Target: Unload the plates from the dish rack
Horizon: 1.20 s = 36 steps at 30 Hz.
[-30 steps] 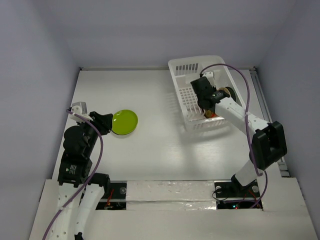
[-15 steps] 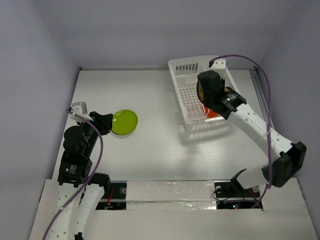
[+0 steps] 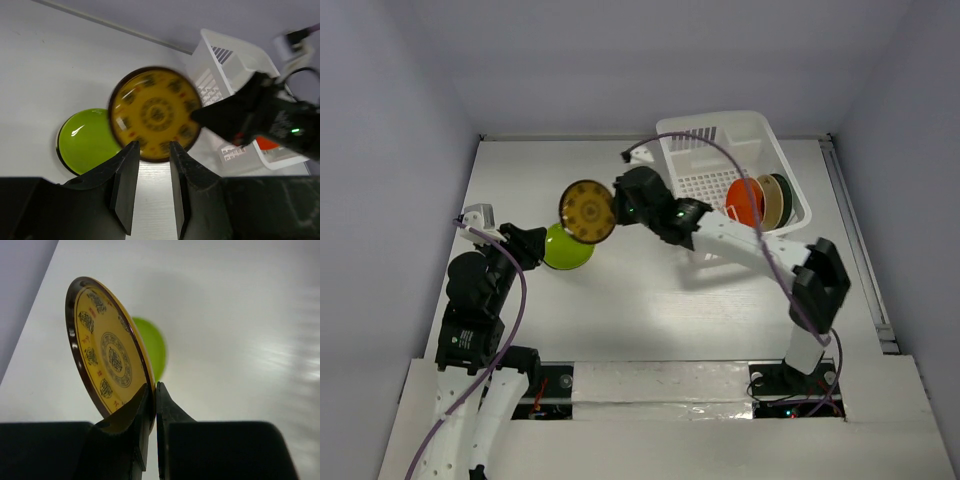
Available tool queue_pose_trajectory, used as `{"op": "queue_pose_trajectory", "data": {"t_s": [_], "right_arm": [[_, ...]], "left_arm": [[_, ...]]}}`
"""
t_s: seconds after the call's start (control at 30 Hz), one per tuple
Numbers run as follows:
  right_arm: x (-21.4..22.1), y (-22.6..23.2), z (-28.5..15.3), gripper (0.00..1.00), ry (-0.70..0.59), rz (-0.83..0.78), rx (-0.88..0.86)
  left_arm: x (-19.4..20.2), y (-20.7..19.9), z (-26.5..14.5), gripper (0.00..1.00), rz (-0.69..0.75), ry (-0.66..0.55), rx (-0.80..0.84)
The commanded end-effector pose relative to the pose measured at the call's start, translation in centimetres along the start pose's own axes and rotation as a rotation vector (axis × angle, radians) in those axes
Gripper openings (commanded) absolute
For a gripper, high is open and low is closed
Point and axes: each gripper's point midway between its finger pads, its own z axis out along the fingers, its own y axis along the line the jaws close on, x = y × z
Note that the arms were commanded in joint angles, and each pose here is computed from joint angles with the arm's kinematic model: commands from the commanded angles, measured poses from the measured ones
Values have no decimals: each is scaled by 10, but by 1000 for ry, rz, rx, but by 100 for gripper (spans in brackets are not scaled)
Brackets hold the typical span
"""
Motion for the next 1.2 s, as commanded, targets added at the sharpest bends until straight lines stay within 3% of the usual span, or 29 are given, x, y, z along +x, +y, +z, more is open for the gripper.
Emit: {"op": "queue_pose_trajectory", "data": {"t_s": [0.0, 0.17, 0.4, 0.83, 0.9, 0.97, 1.17], "right_arm": [[-6, 78, 13, 0, 8, 133, -261], [40, 85, 60, 0, 103, 218, -255], [86, 81, 91, 3, 183, 290, -235], [99, 59, 98, 18, 170, 309, -134], [105, 56, 100, 25, 188, 297, -120], [109, 50, 100, 25, 194, 285, -95], [97, 40, 87, 53, 163, 241, -61]], "left_arm": [[-9, -7, -1, 27, -6, -38, 31], [-8, -7, -2, 27, -8, -39, 30], [-8, -9, -2, 27, -7, -38, 38], [-7, -8, -2, 27, -8, -36, 35], [-7, -8, -2, 27, -8, -36, 35], [-7, -8, -2, 27, -8, -36, 35], [-8, -8, -2, 27, -8, -39, 36]]}}
